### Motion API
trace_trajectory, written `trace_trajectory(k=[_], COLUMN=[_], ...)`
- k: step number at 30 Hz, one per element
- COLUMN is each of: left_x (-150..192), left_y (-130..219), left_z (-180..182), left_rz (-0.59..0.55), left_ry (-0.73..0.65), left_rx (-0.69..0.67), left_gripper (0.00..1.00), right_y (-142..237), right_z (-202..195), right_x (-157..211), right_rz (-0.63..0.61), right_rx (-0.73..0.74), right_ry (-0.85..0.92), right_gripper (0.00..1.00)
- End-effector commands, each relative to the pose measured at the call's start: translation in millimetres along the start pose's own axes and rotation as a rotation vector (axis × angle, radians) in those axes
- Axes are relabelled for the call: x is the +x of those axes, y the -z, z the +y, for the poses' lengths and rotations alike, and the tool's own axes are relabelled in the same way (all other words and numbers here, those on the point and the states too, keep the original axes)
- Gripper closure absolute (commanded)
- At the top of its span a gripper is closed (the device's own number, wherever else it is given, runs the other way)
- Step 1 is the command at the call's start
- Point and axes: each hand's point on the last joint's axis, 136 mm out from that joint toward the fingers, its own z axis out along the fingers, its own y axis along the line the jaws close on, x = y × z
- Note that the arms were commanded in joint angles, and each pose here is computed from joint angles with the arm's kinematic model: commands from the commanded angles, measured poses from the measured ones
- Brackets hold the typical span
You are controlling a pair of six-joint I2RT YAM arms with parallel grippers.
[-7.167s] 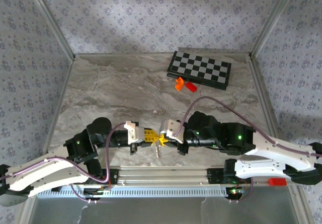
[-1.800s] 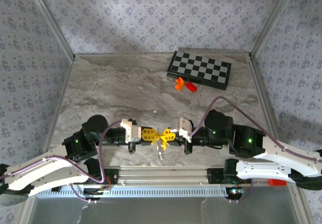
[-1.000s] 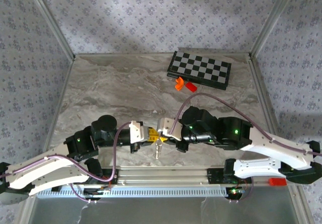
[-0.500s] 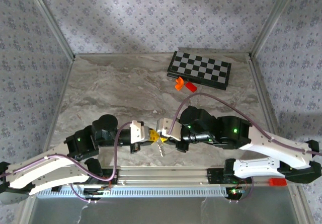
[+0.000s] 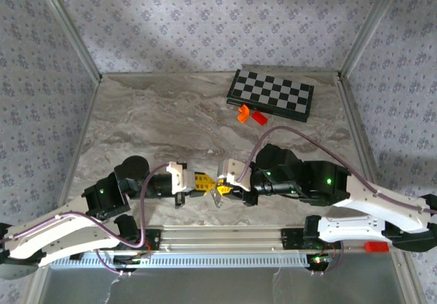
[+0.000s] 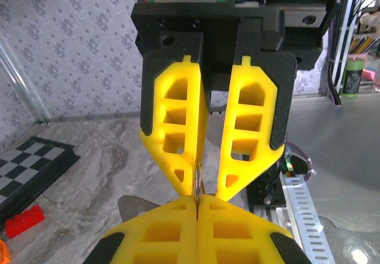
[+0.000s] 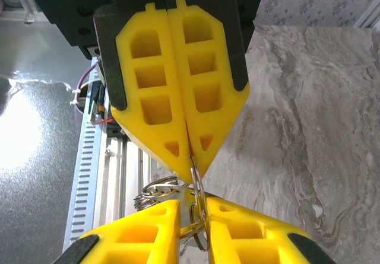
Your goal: Put the keys on the keyring
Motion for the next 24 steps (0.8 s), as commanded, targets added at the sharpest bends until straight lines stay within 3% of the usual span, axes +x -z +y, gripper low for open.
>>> trace_trajectory(k=[1, 3, 9, 14, 24], left_x=[-30, -31, -32, -33, -33], left_y=[6, 6, 5, 5, 4], left_z=[-6, -7, -8, -8, -10], left_rz=[-0.127, -0.136, -0.149, -0.153, -0.156], left_ry=[-0.016, -0.017, -0.012, -0.011, -0.009], left_rx=[0.027, 0.033, 0.044, 0.045, 0.057], left_gripper=[1.00, 1.00, 1.00, 1.00, 1.00], right_y=[7, 3, 10, 14, 21], right_z=[3, 5, 6, 8, 4], right_x=[-12, -1, -13, -16, -19], right_rz=[-0.072, -0.055, -0.145, -0.172, -0.210], right_rx=[-0.009, -0.016, -0.021, -0.029, 0.002], right_ry=[-0.017, -0.025, -0.021, -0.018, -0.016], right_gripper=[0.81, 0.81, 0.80, 0.71, 0.76])
